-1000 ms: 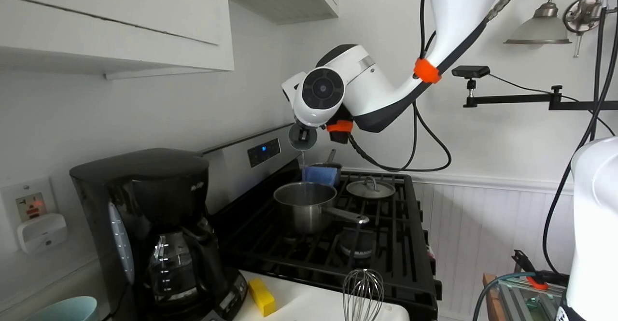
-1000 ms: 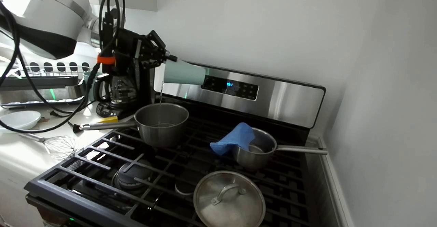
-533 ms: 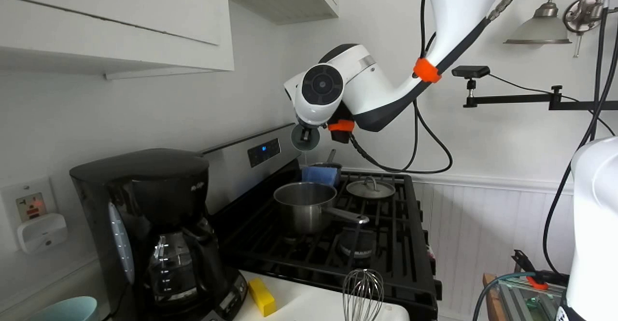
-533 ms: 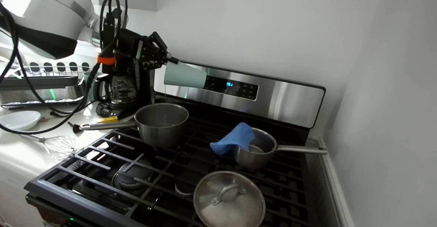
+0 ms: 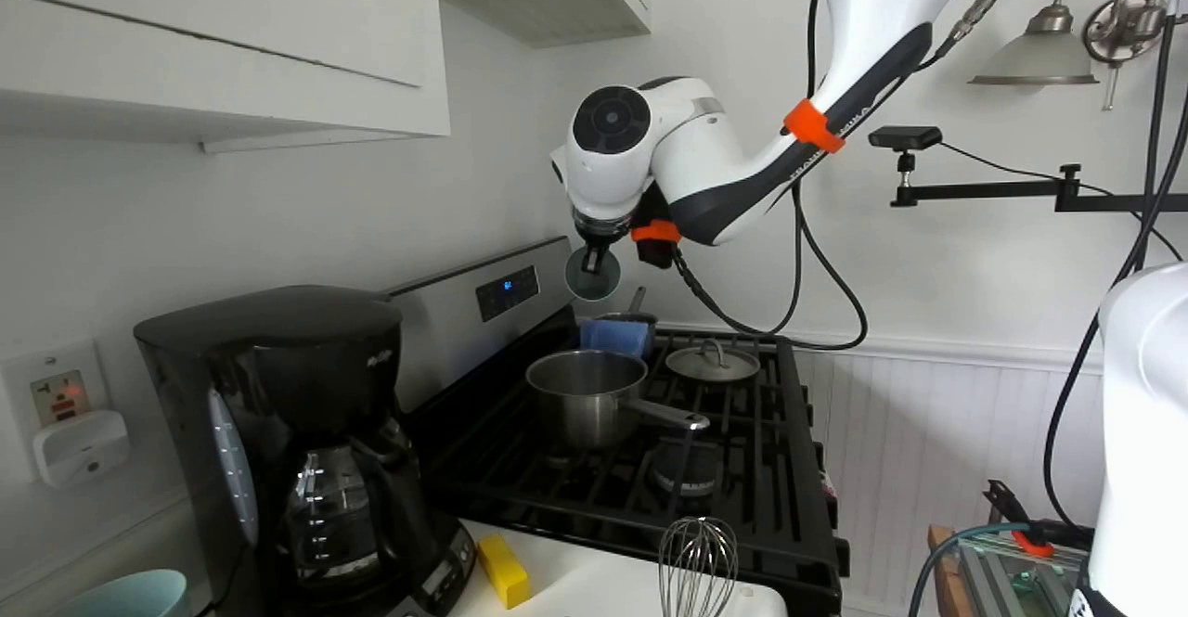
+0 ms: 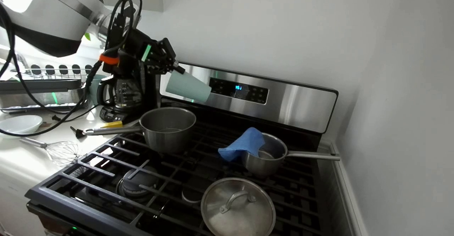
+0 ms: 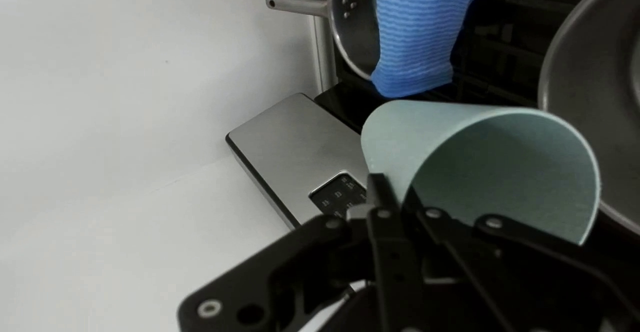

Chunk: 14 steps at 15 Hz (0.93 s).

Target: Remove the lid from the silver pot, put it on the stove, pour the water in the cup into the silver pot on the left side of the stove and then put the lid on the same pot

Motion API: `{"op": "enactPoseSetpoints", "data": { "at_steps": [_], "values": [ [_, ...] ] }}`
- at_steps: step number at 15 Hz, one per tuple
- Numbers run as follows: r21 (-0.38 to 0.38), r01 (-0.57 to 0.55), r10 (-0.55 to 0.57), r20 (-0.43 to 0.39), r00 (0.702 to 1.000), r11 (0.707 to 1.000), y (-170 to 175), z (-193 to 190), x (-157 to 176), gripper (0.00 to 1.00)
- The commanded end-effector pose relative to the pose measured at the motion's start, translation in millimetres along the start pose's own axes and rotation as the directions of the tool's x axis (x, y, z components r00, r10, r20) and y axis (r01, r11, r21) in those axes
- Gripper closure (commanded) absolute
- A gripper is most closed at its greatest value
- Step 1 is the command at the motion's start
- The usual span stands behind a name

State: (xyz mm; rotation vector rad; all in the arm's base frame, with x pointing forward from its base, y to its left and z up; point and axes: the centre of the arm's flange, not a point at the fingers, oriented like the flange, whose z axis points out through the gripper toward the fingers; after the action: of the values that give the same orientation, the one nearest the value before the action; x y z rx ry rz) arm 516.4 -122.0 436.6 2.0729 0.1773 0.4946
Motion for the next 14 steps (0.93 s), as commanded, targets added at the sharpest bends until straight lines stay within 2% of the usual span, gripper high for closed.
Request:
{"op": "enactPoseSetpoints", "data": {
  "at_steps": [1,5,9,11,14],
  "values": [
    [0.109,-0.017,0.012,0.043,0.999,0.994,16.0,-2.0,8.5,0.99],
    [0.24,-0.043,0.027,0.068,0.997,0.97,22.1,-14.3,12.0,0.99],
    [0.358,-0.074,0.048,0.081,0.996,0.931,32.5,-28.3,16.4,0.99],
    [0.427,-0.076,0.044,0.084,0.995,0.901,36.6,-36.1,17.2,0.99],
    [0.539,-0.065,0.028,0.076,0.997,0.84,40.4,-48.5,18.9,0.99]
  ]
}}
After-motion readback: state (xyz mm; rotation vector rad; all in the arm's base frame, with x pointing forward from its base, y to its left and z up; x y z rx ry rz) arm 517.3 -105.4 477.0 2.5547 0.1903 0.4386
